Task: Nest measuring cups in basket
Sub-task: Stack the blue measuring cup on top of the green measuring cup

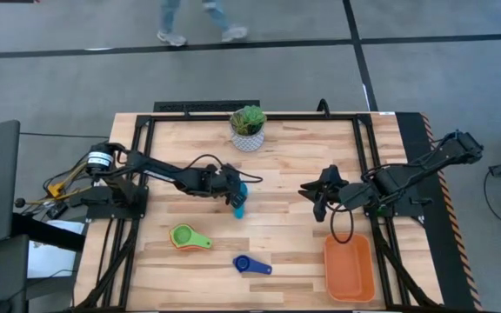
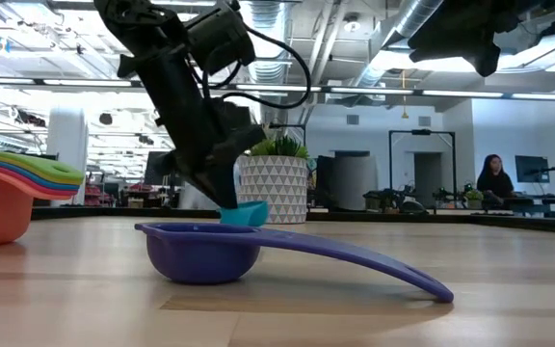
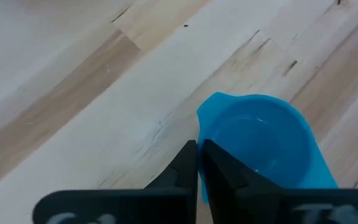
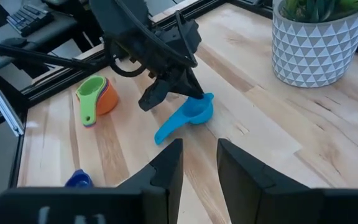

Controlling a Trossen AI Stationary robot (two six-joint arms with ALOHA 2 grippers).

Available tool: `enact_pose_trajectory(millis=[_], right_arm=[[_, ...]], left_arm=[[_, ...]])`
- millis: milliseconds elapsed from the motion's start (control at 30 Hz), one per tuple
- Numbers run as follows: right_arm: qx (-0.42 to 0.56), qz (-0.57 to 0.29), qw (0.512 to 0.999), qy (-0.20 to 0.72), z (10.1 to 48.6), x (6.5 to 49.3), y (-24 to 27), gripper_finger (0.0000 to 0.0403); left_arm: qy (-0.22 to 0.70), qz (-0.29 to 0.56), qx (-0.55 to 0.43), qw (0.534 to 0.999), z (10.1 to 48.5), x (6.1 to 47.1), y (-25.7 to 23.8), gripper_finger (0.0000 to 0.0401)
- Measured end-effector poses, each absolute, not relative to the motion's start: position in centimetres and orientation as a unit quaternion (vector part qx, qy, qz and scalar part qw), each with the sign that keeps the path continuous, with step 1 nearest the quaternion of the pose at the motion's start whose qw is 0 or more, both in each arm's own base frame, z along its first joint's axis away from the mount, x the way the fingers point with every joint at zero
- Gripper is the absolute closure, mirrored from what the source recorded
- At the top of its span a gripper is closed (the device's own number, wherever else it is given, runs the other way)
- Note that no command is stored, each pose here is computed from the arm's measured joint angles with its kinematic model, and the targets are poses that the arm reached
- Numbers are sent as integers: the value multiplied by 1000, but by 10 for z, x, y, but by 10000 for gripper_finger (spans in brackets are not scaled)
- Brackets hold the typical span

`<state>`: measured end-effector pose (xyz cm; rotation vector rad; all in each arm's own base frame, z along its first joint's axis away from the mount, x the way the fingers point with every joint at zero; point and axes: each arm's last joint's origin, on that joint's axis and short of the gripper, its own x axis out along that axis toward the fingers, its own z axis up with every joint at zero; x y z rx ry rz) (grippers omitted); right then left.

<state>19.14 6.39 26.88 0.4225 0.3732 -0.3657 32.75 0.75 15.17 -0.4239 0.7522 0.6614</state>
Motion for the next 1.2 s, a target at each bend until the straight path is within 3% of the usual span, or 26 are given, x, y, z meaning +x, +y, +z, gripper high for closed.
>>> enact_pose_trajectory(millis=[400,767,1200], right_arm=[[220,-183,941,179,269,191,64,284],[234,-191,942,146,274,194,63,284],[235,-192,942,146,274,194,62,285]], left_arm=[[348,330,-201,854,196,279,-64,401],[279,295,-319,857,243,190,-133,401],[351,257,-398,807,240,139,-168,401]])
